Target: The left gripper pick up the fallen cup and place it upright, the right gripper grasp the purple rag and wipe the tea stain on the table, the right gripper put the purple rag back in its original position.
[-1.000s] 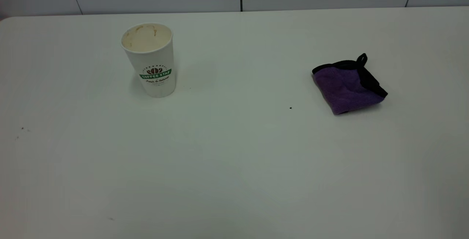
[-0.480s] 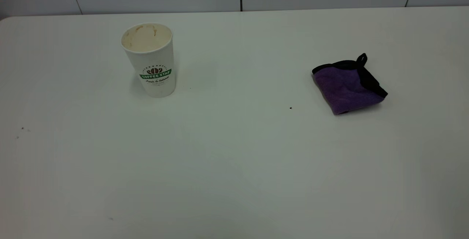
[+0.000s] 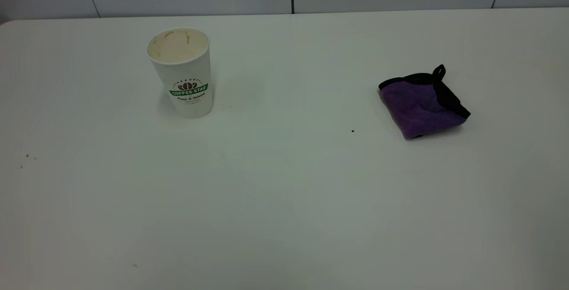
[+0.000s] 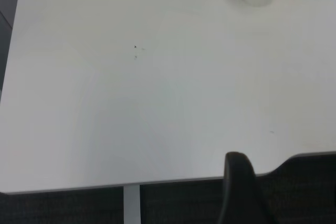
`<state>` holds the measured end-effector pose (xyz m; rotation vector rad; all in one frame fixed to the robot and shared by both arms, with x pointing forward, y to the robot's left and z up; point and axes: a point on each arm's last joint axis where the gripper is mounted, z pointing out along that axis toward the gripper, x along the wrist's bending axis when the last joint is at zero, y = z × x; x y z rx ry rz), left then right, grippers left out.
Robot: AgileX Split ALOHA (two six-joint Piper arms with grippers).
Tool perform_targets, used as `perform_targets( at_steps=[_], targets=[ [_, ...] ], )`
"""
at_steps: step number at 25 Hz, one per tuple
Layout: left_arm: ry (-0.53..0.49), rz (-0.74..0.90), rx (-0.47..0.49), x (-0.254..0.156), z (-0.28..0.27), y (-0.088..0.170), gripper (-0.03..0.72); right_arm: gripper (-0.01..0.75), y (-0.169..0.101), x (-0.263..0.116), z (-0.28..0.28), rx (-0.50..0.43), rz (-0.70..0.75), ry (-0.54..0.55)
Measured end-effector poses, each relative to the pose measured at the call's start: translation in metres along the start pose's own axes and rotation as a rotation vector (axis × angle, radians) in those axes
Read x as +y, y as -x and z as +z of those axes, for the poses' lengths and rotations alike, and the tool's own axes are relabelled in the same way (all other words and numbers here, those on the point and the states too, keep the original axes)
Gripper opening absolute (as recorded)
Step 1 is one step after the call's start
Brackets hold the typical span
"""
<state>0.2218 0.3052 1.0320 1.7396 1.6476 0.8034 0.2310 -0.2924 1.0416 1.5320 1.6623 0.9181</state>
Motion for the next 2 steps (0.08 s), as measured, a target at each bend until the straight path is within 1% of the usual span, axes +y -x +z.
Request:
perform_targets(
  at_steps=[2],
  targets=[
    [0.000, -0.001, 0.000, 0.0000, 0.0000, 0.0000, 0.458, 0.429, 0.0000, 0.0000, 0.0000, 0.000, 0.000, 0.000]
  ],
)
